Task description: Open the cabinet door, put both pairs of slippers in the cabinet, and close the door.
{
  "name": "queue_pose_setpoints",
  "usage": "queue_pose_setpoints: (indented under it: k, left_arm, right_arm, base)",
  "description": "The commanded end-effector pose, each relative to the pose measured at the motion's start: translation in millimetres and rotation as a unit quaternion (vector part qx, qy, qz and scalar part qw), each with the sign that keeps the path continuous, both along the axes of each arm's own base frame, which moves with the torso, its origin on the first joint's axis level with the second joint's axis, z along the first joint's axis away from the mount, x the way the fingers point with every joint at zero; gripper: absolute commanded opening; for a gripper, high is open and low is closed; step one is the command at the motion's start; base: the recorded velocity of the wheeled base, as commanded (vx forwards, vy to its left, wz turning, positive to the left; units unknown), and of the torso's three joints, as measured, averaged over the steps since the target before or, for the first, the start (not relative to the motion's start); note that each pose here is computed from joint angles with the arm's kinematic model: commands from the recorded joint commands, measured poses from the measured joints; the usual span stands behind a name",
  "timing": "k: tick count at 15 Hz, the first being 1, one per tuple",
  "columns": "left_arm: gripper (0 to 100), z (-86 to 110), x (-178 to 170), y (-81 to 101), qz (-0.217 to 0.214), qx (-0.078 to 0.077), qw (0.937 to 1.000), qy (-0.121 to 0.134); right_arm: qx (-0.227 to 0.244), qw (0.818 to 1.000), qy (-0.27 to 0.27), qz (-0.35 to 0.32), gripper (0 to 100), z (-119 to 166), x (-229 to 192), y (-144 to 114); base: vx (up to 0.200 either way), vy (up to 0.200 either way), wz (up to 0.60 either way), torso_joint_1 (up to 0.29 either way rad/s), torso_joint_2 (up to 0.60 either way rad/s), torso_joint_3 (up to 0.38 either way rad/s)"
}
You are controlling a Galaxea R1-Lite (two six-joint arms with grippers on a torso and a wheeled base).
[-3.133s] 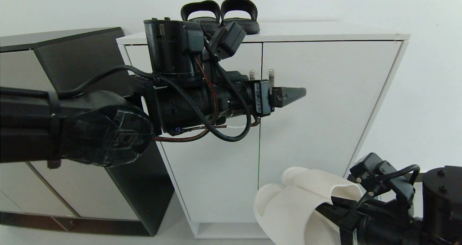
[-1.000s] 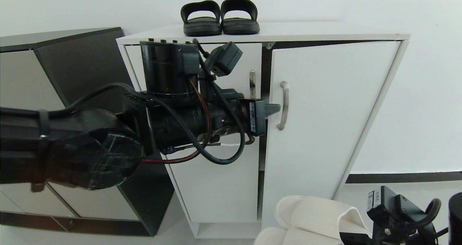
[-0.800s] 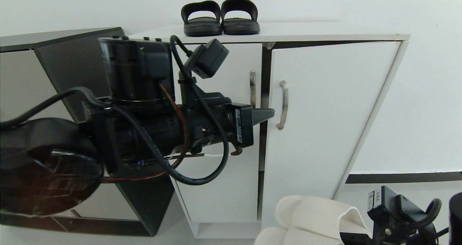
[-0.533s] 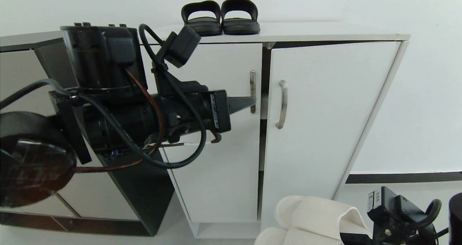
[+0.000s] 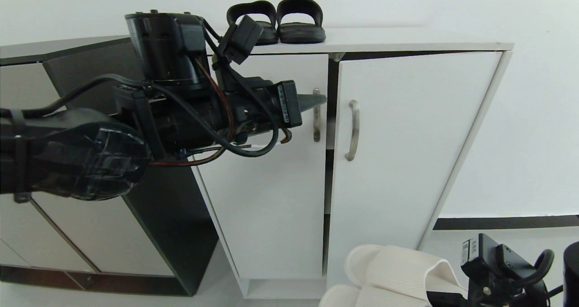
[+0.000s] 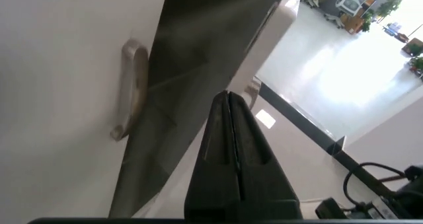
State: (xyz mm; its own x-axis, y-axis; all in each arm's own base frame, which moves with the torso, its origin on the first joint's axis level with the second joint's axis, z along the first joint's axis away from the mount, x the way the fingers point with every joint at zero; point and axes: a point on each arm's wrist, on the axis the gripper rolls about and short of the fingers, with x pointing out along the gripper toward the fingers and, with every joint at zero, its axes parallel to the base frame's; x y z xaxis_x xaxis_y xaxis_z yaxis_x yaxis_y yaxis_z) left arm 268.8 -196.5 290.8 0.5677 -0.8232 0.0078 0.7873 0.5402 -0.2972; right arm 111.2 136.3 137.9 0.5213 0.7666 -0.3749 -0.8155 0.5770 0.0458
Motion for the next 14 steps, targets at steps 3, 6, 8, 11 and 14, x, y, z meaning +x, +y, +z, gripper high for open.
queue_pose_setpoints:
  k: [3,6,8,11,14]
  left_arm:
    - [0,-4.0,21.5,-17.6,-0.002,-0.003,0.9999,0.012]
    - [0,-4.3,24.8,-19.9,-0.002,-0.003,0.9999,0.011]
    - [0,-1.9,28.6,-22.4,0.001,-0.006,0.9999,0.008]
    - [0,-2.8,32.6,-25.2,0.002,0.0,0.9999,0.017]
    - [0,-3.0,29.9,-30.3,-0.006,0.0,0.9998,0.017]
  right_arm:
    - [0.0,1.0,0.0,0.001,0,-0.1,0.0,0.3]
    - [0.0,1.0,0.0,0.001,0,0.3,0.1,0.5]
    - [0.0,1.0,0.0,0.001,0,0.0,0.3,0.6]
    - [-0.007,1.0,0.004,0.025,0,-3.6,-8.4,4.6]
    - [-0.031,0.998,0.02,0.057,0,-14.7,-22.8,2.6]
  base:
    - [0.0,0.0,0.0,0.0,0.0,0.0]
    - [0.0,0.0,0.0,0.0,0.0,0.0]
    - [0.0,0.0,0.0,0.0,0.0,0.0]
    - [0.0,0.0,0.0,0.0,0.0,0.0]
    - [0.0,0.0,0.0,0.0,0.0,0.0]
